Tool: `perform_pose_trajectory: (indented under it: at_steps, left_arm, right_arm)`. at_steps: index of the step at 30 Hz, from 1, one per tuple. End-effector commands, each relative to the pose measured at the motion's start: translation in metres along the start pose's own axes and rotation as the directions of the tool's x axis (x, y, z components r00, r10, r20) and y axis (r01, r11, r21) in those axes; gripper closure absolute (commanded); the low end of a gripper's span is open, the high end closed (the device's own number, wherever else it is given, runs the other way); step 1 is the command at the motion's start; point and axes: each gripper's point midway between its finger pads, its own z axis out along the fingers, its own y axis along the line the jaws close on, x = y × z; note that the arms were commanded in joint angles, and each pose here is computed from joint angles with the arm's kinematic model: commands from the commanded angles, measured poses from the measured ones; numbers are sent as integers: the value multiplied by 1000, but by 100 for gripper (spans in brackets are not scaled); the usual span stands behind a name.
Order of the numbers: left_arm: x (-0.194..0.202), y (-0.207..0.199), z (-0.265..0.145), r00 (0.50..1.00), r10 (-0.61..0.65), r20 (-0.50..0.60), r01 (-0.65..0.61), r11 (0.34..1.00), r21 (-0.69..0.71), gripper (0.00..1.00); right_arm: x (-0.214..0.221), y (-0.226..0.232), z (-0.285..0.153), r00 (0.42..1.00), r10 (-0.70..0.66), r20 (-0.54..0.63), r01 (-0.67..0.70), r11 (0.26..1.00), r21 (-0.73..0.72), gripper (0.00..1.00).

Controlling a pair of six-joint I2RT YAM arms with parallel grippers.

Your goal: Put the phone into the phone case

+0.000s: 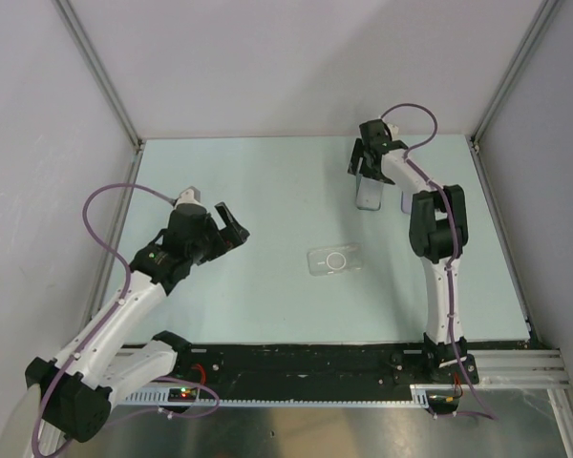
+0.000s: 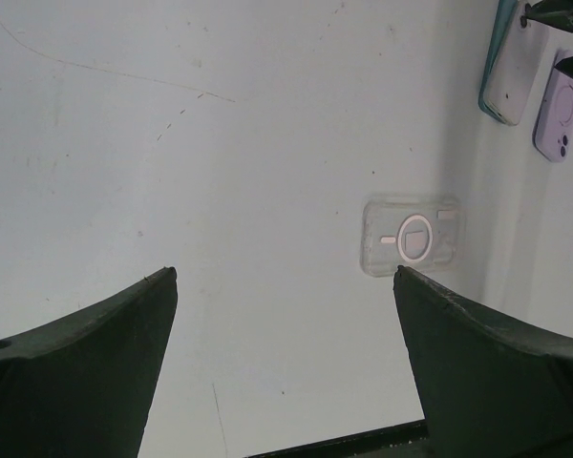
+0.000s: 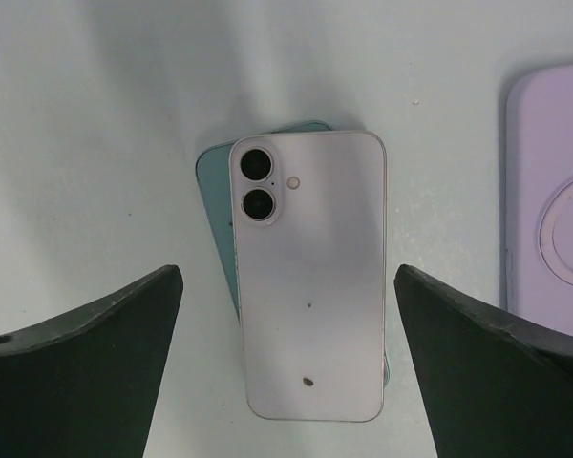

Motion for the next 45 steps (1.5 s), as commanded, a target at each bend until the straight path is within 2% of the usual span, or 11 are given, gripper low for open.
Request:
perform_pose_trajectory:
  at_steps: [1, 15, 21, 25, 31, 37, 45]
  left_arm:
    - [-10, -7, -2, 1000, 12, 20, -13, 1000, 24, 2]
    - [-9, -8, -2, 1000, 2, 17, -2, 1000, 29, 2]
    - [-8, -9, -2, 1000, -2, 15, 1, 1000, 31, 2]
    - [-7, -9, -2, 1000, -6, 11, 6, 999, 31, 2]
    - [-7, -9, -2, 1000, -9, 9, 9, 999, 34, 2]
    - [-7, -10, -1, 1000, -8, 5, 8, 999, 39, 2]
    - [-4, -32, 9, 1000, -15, -17, 18, 990, 141, 2]
  right_arm:
    - [-8, -2, 2, 1000, -9, -12, 8, 1000, -16, 0]
    - [8, -9, 21, 998, -15, -67, 14, 1000, -17, 1]
    - [7, -14, 23, 997, -1, -73, 0, 1000, -17, 7]
    - [6, -15, 22, 997, 4, -75, -6, 1000, -26, 17]
    - [10, -15, 25, 995, 11, -95, -16, 999, -52, 44]
    - [3, -13, 15, 994, 44, -105, -54, 994, -99, 67]
    - [-23, -5, -28, 992, 92, -82, -108, 972, -207, 76]
